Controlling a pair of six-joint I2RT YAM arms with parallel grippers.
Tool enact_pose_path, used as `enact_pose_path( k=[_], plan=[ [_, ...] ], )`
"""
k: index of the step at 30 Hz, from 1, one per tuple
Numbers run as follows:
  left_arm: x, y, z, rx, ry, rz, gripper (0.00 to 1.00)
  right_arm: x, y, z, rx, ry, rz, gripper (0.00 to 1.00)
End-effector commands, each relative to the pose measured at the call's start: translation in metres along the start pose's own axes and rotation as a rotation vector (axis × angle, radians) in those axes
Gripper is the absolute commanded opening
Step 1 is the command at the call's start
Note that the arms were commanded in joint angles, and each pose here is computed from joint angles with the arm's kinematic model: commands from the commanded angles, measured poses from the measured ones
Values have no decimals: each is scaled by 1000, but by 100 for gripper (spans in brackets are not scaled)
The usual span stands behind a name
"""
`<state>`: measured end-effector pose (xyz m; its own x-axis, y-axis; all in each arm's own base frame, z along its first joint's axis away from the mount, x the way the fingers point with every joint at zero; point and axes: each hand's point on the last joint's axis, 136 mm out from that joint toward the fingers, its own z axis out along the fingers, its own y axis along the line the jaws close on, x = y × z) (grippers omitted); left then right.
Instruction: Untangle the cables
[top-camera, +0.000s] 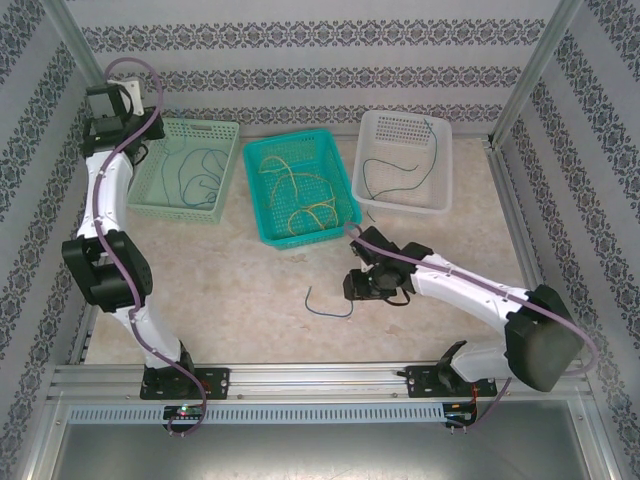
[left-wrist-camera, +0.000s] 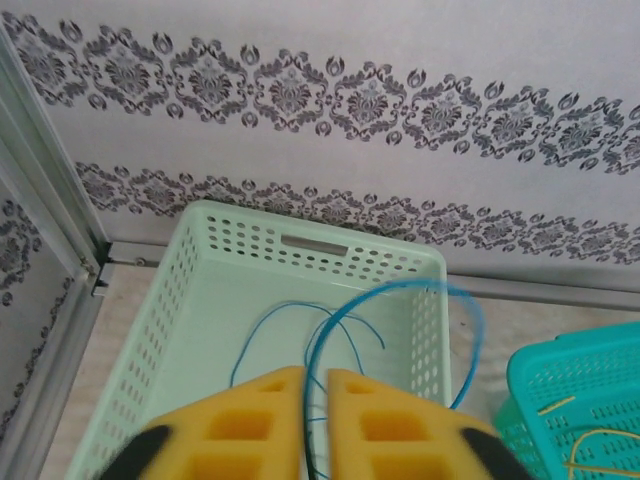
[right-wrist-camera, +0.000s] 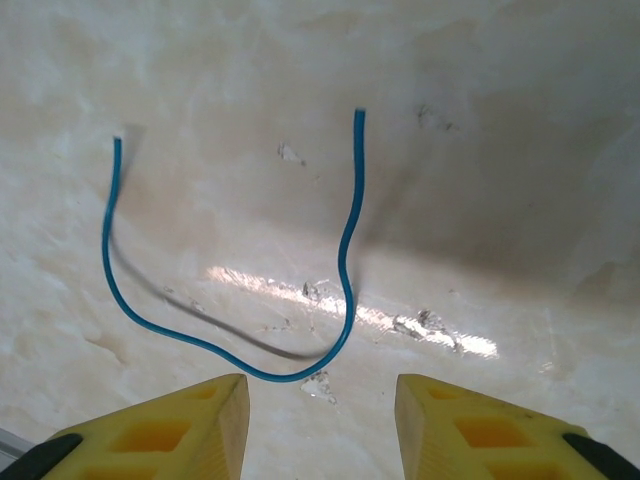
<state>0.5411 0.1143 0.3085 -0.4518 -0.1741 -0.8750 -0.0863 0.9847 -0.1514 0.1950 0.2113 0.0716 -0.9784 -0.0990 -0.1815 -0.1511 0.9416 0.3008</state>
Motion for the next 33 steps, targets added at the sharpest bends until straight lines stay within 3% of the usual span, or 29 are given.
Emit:
enact_pose_path(
  k=[1, 3, 7, 13, 19, 23, 26, 29, 33],
  plan=[
    [14, 3, 12, 17, 24, -56, 21, 12, -2, 8, 45, 56, 8, 43],
    [28, 5, 17, 14, 70, -90, 30, 16, -7, 12, 78, 73, 15, 43],
    [57, 1, 26, 41, 167, -211, 76, 10, -7, 14, 103, 62, 10, 42],
    [75, -6, 19, 59, 179, -331, 96, -4, 0, 28, 136, 55, -28, 42],
    [69, -14, -14, 56, 109, -354, 100, -7, -4, 51, 190, 87, -43, 40],
    [74, -23, -36, 58, 58, -370, 100, -4, -16, 67, 254, 116, -56, 29],
    [82, -37, -49, 73, 39, -357, 100, -6, -10, 72, 239, 109, -65, 14],
    [89, -58, -62, 99, 32, -312, 100, -11, 2, 61, 216, 58, -101, 0],
    [98, -79, -82, 100, 25, -235, 100, -26, 30, 22, 115, -53, -145, 0]
  ],
)
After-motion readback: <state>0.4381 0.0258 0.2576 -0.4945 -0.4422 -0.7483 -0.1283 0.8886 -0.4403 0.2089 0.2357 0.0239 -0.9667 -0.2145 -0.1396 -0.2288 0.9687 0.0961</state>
